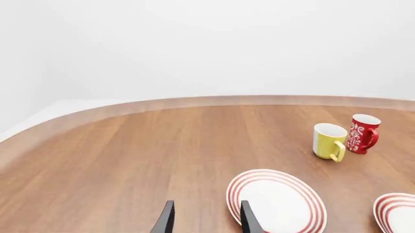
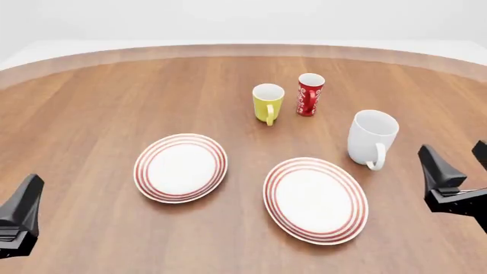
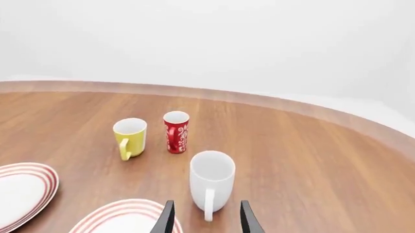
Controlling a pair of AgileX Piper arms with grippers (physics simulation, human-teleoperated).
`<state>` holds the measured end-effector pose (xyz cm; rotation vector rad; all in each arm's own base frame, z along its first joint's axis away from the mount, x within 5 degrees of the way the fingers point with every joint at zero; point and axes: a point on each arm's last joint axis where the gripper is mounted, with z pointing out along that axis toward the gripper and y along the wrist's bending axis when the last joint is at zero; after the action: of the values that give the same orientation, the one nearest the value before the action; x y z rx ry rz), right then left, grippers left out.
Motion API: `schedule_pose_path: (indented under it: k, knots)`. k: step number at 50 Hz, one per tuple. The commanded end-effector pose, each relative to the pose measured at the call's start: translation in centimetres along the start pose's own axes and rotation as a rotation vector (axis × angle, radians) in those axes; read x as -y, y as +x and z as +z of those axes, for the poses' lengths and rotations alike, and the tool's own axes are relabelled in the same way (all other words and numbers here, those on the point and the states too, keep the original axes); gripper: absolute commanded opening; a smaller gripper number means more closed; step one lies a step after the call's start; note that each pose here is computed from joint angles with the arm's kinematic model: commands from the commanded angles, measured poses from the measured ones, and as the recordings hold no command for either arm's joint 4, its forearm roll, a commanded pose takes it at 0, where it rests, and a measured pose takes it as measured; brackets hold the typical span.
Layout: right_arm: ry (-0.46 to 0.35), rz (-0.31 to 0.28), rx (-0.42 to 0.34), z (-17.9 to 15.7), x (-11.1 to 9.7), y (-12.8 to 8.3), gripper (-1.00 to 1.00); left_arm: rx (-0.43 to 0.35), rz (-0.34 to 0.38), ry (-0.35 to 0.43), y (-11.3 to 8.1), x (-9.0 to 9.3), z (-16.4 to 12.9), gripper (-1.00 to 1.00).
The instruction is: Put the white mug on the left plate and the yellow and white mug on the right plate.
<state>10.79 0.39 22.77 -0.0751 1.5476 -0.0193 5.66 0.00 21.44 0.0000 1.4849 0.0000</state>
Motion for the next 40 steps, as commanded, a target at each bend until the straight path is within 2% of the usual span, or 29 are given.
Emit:
schedule_pose_path:
  k: [1,3,4,9,13,20,21,32,35,40]
  knots:
    - [0.0,-0.003,-0.004,1.0,0.0,0.1,1.0,0.0,0.0,0.0,0.0,0.0,0.0,1.0]
    - [0.0,-0.003,-0.004,1.0,0.0,0.1,1.0,0.0,0.0,0.0,0.0,0.0,0.0,1.0]
    - [0.041,0.015,-0.056,3.6,0.6,0.6,1.0,0.0,0.0,0.0,0.0,0.0,0.0,1.0]
    - [0.043,0.014,-0.058,3.9,0.6,0.7,1.0,0.0,0.0,0.0,0.0,0.0,0.0,1.0]
    - [0.044,0.01,-0.1,5.5,0.7,1.6,1.0,0.0,0.0,0.0,0.0,0.0,0.0,1.0]
    - [0.044,0.01,-0.1,5.5,0.7,1.7,1.0,0.0,0.0,0.0,0.0,0.0,0.0,1.0]
    - [0.051,0.024,-0.123,6.6,0.8,2.9,1.0,0.0,0.0,0.0,0.0,0.0,0.0,1.0]
    - [0.051,0.024,-0.123,6.7,0.8,2.9,1.0,0.0,0.0,0.0,0.0,0.0,0.0,1.0]
    - [0.047,0.028,-0.155,8.3,0.8,4.1,1.0,0.0,0.0,0.0,0.0,0.0,0.0,1.0]
    - [0.047,0.028,-0.155,8.3,0.8,4.1,1.0,0.0,0.0,0.0,0.0,0.0,0.0,1.0]
